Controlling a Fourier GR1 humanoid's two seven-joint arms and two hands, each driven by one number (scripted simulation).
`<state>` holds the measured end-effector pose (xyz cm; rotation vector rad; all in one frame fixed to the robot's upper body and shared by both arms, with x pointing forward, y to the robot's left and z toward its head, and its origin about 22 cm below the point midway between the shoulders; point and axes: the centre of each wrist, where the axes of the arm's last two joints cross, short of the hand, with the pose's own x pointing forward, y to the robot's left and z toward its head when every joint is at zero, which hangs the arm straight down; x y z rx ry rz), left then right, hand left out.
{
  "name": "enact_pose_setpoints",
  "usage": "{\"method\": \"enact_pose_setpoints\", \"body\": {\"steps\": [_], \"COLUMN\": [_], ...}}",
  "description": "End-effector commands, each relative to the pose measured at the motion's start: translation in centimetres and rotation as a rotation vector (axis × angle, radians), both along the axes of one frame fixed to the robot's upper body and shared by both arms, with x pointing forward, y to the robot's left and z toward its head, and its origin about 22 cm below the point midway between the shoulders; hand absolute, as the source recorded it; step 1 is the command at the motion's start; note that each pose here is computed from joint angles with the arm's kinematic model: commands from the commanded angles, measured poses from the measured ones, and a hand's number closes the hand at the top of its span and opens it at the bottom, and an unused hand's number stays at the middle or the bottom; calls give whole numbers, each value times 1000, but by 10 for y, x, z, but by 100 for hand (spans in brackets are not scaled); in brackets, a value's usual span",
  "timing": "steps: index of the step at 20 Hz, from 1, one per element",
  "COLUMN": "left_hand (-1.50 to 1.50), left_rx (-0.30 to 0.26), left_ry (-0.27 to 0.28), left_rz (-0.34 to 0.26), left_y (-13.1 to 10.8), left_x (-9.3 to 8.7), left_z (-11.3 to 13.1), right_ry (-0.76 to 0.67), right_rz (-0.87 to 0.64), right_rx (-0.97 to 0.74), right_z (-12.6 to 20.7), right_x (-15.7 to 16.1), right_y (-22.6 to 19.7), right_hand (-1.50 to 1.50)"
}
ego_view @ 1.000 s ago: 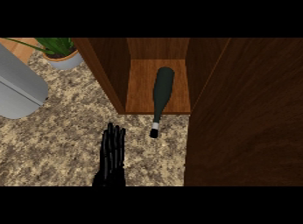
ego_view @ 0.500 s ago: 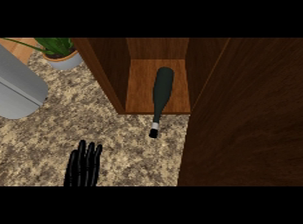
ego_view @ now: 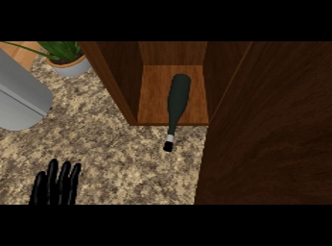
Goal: Pick up the wine, place it into the cabinet and close the cabinet
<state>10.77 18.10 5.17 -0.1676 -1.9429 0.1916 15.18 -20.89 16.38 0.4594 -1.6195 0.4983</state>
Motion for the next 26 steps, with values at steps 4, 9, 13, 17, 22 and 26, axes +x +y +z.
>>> {"method": "enact_pose_setpoints", "body": {"steps": [4, 9, 13, 17, 22, 26], "left_hand": [-150, -150, -150, -150, -150, -150], "left_rx": [-2, -14, 14, 21, 38, 23], "left_ry": [-43, -11, -31, -23, -14, -17], "left_rz": [41, 77, 70, 63, 58, 78], "left_y": [34, 58, 78, 102, 119, 125], "left_x": [2, 0, 0, -1, 3, 19], "left_z": [20, 17, 34, 44, 33, 49], "right_ry": [-6, -51, -47, -47, -29, -51], "right_rz": [238, 309, 328, 344, 338, 320], "right_rx": [53, 60, 77, 100, 130, 126], "right_z": [15, 25, 29, 33, 34, 25], "right_x": [-34, -50, -55, -56, -67, -71], "right_y": [22, 41, 54, 69, 96, 114], "right_hand": [150, 150, 150, 150, 150, 150]}}
